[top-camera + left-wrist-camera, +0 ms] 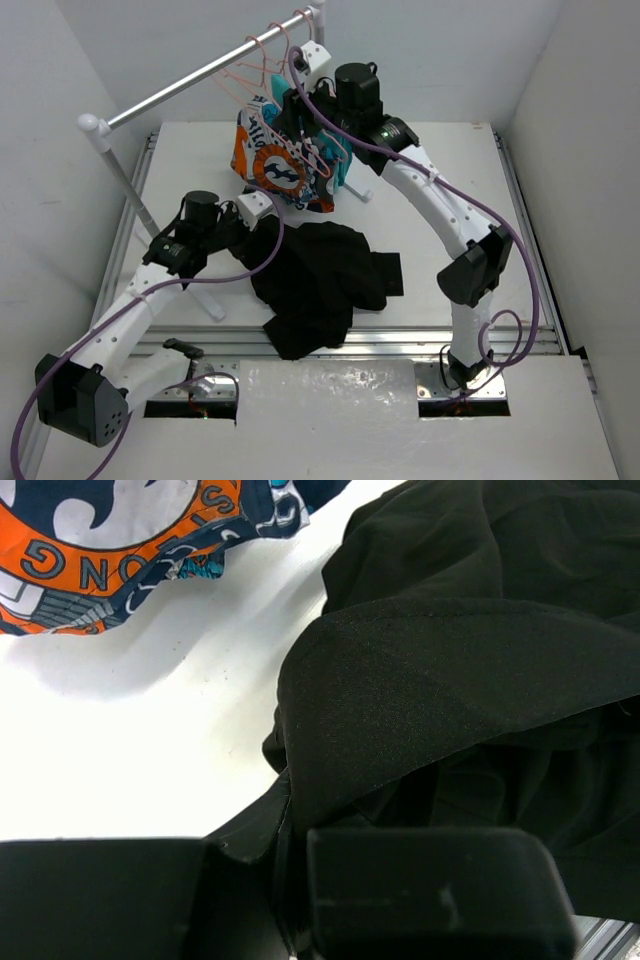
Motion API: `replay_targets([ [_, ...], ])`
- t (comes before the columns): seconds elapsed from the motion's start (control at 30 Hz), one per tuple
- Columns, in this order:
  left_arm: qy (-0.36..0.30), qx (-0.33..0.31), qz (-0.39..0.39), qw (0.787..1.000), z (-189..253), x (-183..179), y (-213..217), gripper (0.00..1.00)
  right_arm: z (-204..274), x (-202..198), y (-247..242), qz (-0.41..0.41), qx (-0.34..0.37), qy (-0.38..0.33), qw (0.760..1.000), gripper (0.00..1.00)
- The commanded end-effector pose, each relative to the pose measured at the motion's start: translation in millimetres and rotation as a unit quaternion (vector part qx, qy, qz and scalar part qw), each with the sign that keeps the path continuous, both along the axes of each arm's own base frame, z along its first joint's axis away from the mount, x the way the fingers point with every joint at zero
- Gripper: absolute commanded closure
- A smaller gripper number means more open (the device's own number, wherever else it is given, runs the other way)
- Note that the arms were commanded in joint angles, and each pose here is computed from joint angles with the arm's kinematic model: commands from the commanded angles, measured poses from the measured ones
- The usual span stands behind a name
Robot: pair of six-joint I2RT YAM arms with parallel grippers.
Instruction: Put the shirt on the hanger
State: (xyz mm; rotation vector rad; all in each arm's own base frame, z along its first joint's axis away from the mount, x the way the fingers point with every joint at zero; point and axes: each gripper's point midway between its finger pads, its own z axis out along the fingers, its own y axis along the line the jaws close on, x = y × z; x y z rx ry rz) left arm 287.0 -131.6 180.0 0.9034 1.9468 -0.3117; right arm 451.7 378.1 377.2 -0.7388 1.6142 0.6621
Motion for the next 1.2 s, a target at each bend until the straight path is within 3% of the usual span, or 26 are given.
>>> replay_targets([
  [0.0,-0.028,-0.018,-0.011,0.999,14.9,0.9,-6.3,1.0,-0.6,9.2,4.1,-0.004,0.02,-0.003,1.0,0.47],
  [0.3,-0.03,-0.018,-0.015,0.999,16.3,0.2,-7.0,1.0,-17.3,22.4,8.0,-0.018,0.013,0.007,1.0,0.54],
  [0.4,-0.03,-0.017,-0.016,0.999,14.4,0.4,-7.2,1.0,-15.7,21.5,7.5,-0.017,0.013,0.004,1.0,0.65],
  [0.47,-0.028,-0.017,-0.016,0.999,12.6,0.1,-7.2,1.0,-17.0,21.3,5.7,-0.02,0.01,0.003,1.0,0.79],
  [0.73,-0.028,-0.015,-0.018,0.999,11.8,0.4,-7.3,1.0,5.2,6.0,-3.9,-0.01,0.012,-0.026,1.0,0.89],
  [0.87,-0.026,-0.016,-0.019,0.999,11.6,0.4,-8.2,1.0,22.9,-2.6,-4.2,0.002,0.022,-0.04,0.999,0.99],
  [1.17,-0.026,-0.017,-0.017,0.999,14.5,0.6,-7.8,1.0,44.2,-12.7,-6.6,0.013,0.035,-0.056,0.998,1.0],
])
